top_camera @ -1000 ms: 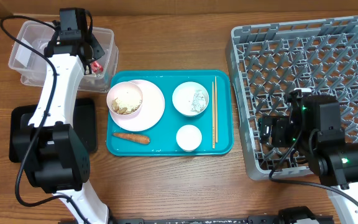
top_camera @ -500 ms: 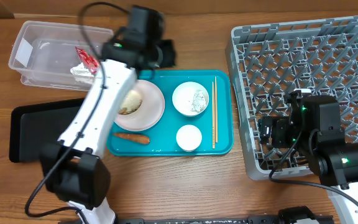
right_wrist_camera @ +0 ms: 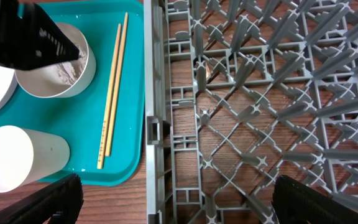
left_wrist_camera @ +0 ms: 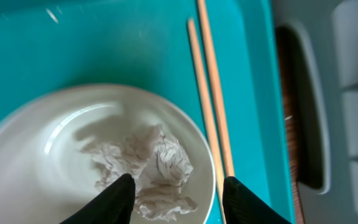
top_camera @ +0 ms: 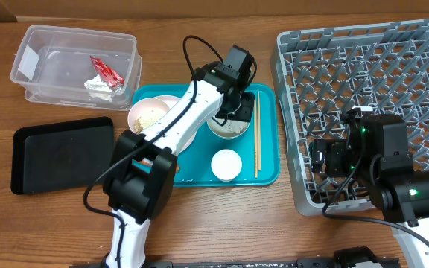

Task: Sort waste into correct bins and load items into the dishwasher
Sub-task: 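Grasp the crumpled tissue in the white bowl with the left gripper, then drop the crumpled tissue into the clear bin with the left gripper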

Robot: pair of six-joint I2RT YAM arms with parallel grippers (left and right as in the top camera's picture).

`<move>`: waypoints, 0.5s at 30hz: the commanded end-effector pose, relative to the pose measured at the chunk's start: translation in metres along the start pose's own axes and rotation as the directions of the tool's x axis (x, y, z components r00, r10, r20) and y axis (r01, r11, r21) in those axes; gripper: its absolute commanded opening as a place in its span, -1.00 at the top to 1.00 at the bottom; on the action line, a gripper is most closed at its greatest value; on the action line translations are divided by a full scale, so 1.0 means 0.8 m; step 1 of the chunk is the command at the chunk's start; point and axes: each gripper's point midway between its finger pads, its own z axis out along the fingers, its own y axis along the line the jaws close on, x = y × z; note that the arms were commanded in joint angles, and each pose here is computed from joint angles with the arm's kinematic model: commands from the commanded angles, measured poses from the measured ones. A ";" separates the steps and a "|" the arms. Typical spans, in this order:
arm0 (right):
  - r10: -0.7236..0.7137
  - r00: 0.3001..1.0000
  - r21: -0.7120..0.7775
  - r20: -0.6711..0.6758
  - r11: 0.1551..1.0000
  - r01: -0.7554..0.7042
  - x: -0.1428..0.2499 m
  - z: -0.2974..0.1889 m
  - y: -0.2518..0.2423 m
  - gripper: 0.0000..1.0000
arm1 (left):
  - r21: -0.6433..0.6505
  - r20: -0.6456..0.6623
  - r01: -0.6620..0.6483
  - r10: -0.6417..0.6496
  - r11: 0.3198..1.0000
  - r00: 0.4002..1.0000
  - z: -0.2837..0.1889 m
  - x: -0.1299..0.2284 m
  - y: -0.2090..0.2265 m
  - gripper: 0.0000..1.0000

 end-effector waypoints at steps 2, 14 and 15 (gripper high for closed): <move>0.006 0.999 -0.001 0.042 1.000 -0.006 -0.015 -0.011 0.001 -1.00 | -0.008 -0.048 -0.004 0.003 1.000 0.999 0.017 0.011 0.005 0.31; 0.006 0.999 -0.001 0.041 1.000 -0.006 -0.015 -0.011 0.001 -1.00 | 0.009 0.099 0.034 -0.035 0.999 0.994 -0.062 -0.029 0.022 0.92; 0.006 0.999 -0.001 0.041 1.000 -0.006 -0.015 -0.011 0.001 -1.00 | 0.015 0.131 0.042 -0.044 0.999 0.990 -0.080 -0.036 0.026 0.92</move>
